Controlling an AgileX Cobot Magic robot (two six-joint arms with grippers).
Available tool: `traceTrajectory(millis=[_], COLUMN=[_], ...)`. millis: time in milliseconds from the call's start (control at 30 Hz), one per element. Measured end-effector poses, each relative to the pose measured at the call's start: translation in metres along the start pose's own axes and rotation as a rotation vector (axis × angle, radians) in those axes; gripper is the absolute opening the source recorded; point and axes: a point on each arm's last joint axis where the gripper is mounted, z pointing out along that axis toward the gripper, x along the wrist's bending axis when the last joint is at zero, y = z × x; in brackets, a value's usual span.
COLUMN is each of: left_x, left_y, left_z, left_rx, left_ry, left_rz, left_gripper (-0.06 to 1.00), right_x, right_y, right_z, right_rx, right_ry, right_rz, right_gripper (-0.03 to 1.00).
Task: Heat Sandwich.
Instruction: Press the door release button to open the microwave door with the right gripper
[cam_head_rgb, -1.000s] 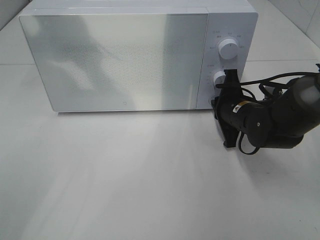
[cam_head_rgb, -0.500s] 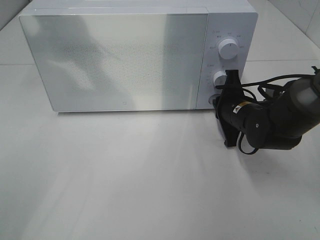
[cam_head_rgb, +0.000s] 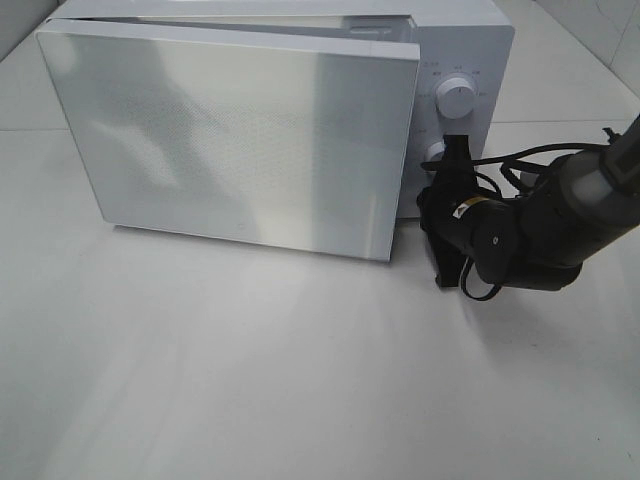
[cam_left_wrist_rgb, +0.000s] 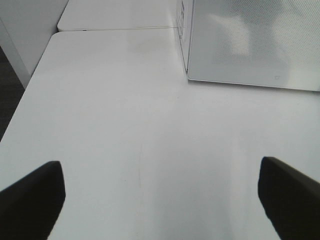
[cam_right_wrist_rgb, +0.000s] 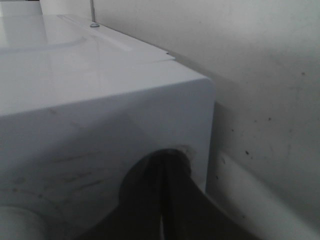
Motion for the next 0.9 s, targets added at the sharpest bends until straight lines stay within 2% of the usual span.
traceTrajectory(millis=[900], left_x=[0.0], left_y=[0.0], left_z=[0.0], left_rx=[0.0], left_ry=[0.0], left_rz=[0.0], left_gripper=[0.99], right_x=[0.001], right_y=[-0.0008], right_z=[-0.0002], right_rx=[-0.006], right_ry=[-0.012], right_rz=[0.017], right_gripper=[0.01])
